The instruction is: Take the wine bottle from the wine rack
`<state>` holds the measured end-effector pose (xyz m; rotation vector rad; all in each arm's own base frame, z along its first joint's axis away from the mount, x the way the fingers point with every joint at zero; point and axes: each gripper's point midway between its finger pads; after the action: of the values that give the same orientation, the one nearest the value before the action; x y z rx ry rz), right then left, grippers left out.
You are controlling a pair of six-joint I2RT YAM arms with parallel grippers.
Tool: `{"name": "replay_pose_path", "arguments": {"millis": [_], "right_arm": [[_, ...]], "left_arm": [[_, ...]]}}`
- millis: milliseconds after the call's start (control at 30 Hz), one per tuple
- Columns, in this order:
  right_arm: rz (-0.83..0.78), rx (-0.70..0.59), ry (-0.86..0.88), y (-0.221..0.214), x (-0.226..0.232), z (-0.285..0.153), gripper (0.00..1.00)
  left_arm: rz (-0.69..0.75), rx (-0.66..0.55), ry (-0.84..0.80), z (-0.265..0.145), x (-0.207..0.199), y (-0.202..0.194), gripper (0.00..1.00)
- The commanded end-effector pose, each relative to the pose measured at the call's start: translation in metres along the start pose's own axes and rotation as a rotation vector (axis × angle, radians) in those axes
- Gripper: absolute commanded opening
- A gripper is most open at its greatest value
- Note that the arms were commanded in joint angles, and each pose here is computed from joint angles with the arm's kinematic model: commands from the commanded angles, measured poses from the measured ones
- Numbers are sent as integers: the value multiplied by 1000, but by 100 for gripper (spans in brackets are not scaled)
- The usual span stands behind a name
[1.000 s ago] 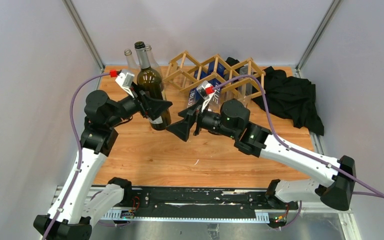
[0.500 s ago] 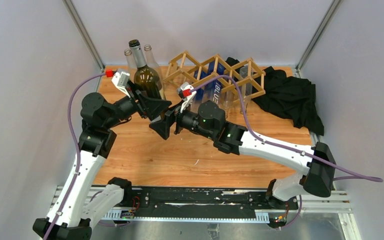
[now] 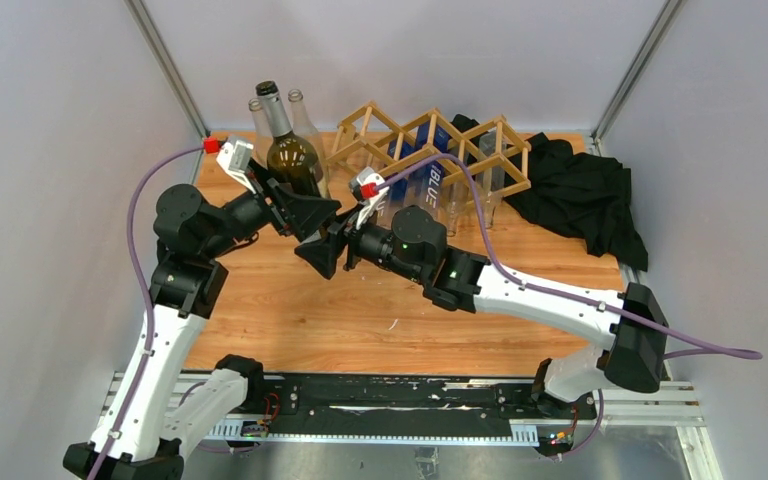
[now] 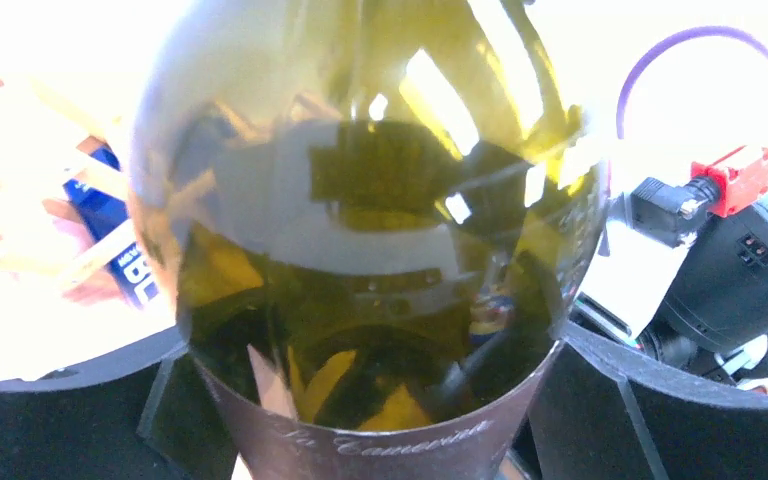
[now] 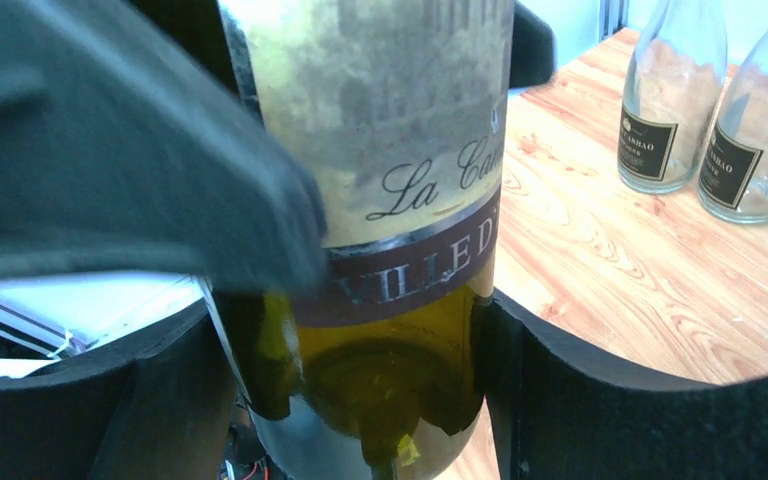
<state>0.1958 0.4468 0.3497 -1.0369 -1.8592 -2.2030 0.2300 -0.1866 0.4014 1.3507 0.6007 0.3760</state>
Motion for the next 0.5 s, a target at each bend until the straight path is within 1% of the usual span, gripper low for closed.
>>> {"name": "replay_pose_path", "arguments": {"millis": [0,67,200,400,467], "right_arm": [[-33,-73,-83,13,-17,-13,0],[-50,-66,-88,8,-20,-18,0],[-67,-59,-84,1,-21,-26,0],[-90,-43,-70,-5,-18,-32,0],[-96,-39,-65,-7,-16,-33,0]], "left_arm": [[117,-100,26,-7,-8,51,97],[137,-127,41,-8,-7,67,99],[139,-165,41,-4,-2,88,98],[117,-194,36,5,9,105,87],[105,-193,32,7,12,105,82]]}}
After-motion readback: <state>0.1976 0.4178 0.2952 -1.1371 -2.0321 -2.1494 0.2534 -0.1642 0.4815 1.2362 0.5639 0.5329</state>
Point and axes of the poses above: each gripper's point midway between its finger pads, its own z axis out along the fingers, its own x axis along the line the jaws close on, y = z × x, and after that the axes turned 14 degrees about z, right-handed
